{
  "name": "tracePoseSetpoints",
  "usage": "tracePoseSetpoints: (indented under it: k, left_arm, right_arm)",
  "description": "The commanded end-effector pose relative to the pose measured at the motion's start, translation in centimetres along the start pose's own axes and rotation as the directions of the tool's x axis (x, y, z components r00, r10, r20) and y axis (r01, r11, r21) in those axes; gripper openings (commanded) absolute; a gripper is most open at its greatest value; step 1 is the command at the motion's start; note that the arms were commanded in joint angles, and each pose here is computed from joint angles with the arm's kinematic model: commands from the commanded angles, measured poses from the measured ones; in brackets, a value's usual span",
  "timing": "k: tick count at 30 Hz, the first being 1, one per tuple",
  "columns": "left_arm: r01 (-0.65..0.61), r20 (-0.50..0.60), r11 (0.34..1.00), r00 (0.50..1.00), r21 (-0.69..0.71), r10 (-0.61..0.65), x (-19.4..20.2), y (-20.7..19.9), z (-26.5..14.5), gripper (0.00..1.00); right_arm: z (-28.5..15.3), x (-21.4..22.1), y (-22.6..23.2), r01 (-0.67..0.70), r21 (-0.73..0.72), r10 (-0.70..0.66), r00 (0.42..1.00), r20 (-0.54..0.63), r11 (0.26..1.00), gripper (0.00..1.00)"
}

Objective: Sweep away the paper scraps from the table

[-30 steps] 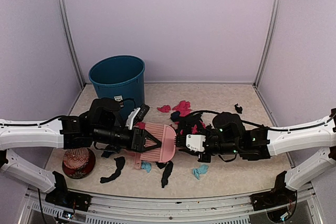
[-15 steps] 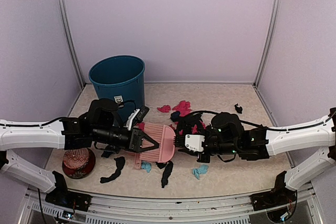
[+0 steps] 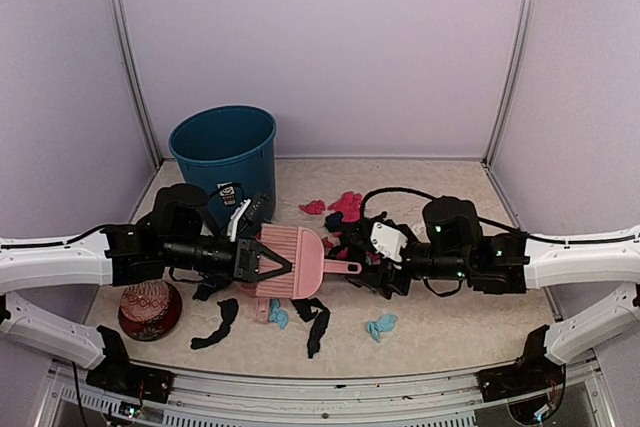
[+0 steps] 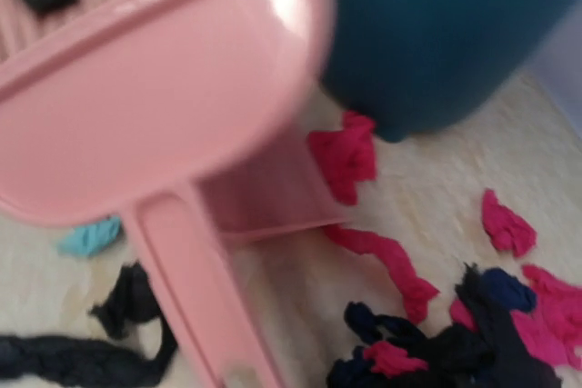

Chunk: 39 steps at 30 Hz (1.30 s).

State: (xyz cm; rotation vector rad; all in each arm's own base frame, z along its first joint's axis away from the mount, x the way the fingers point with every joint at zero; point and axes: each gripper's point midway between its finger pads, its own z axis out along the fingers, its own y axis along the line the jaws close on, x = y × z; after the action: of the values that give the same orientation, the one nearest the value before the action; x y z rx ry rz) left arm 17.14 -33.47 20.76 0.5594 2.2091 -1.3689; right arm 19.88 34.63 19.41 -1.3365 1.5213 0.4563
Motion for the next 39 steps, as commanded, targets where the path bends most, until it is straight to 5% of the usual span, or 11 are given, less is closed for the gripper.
tracePoseSetpoints:
  k: [1,9,20,39]
  left_arm:
    - [-0.062,0.089,0.998,0.994,0.006,0.061,-1.3,-0.1,-1.6,0.0]
    - [-0.187,0.219,0.981,0.961,0.058,0.17,-2.2,-1.6,-3.8,0.0]
    - [-0.295,0.31,0.932,0.924,0.211,0.223,-2.7,-5.1,-5.0,0.0]
    - [-0.316,0.318,0.905,0.922,0.285,0.222,-2.5,-6.4,-4.7,0.0]
  right_arm:
    - [-1.9,-1.7,-1.6,-0.246,-0.022,0.247,0.966,0.081,0.969,0.76]
    - [-2.6,-2.8,-3.1,-0.528,-0.207,0.559,0.817,0.143,0.824,0.76]
    - [-3.0,-7.0,-0.3,-0.56,-0.618,0.75,0.657,0.074,0.552,0.73]
    - [-3.1,-11.3,0.8,-0.468,-0.746,0.77,0.632,0.091,0.473,0.47]
